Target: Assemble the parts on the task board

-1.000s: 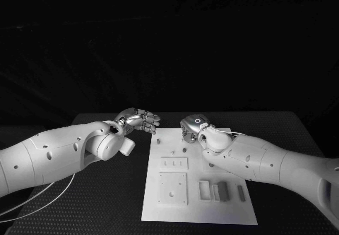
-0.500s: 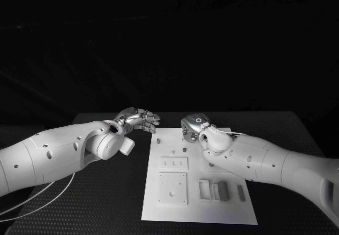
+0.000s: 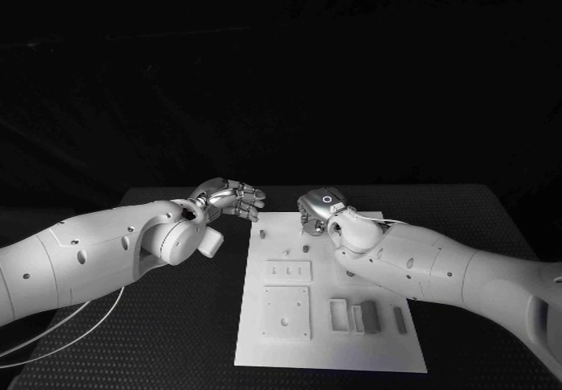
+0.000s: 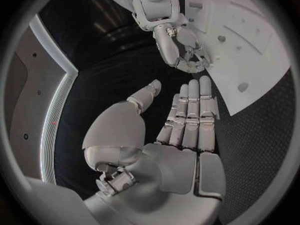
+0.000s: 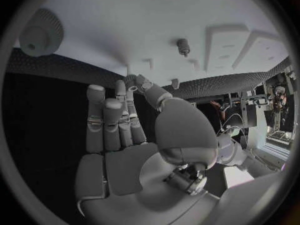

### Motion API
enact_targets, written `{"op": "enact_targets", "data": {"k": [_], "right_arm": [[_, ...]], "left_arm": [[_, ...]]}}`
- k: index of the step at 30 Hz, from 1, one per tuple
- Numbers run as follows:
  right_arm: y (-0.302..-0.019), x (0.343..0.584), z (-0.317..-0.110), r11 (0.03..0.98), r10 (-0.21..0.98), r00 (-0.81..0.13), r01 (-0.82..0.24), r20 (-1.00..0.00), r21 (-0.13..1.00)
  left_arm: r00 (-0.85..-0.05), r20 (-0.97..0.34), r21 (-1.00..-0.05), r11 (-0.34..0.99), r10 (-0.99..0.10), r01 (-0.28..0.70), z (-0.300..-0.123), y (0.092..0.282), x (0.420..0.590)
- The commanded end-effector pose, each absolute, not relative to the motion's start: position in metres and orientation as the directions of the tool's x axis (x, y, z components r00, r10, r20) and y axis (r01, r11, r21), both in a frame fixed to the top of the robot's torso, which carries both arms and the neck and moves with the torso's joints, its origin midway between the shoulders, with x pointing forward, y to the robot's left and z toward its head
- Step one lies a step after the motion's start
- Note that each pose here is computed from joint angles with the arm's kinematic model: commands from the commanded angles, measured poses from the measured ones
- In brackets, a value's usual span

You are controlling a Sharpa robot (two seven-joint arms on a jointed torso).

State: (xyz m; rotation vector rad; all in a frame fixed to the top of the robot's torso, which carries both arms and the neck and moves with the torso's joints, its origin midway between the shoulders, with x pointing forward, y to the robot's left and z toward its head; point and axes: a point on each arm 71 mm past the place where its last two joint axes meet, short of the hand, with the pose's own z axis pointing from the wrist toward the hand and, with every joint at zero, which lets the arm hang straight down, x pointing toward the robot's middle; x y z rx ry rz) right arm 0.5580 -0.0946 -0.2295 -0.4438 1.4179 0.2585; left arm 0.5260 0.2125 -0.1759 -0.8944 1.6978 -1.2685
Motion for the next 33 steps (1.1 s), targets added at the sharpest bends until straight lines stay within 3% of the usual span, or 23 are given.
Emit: {"op": "enact_targets", "data": {"k": [1, 33], "right_arm": [[-0.0937, 0.5582, -0.2301, 0.889, -0.099, 0.141, -0.433, -0.985, -0.151], [-0.0938, 0.5615, -0.2329, 0.892, -0.092, 0.093, -0.434, -0.991, -0.124]], "left_arm": [[-0.429, -0.192, -0.970, 0.238, -0.883, -0.055, -0.1730, 0.2095, 0.5258], [-0.429, -0.193, -0.970, 0.238, -0.882, -0.053, -0.1719, 0.2086, 0.5261]]}}
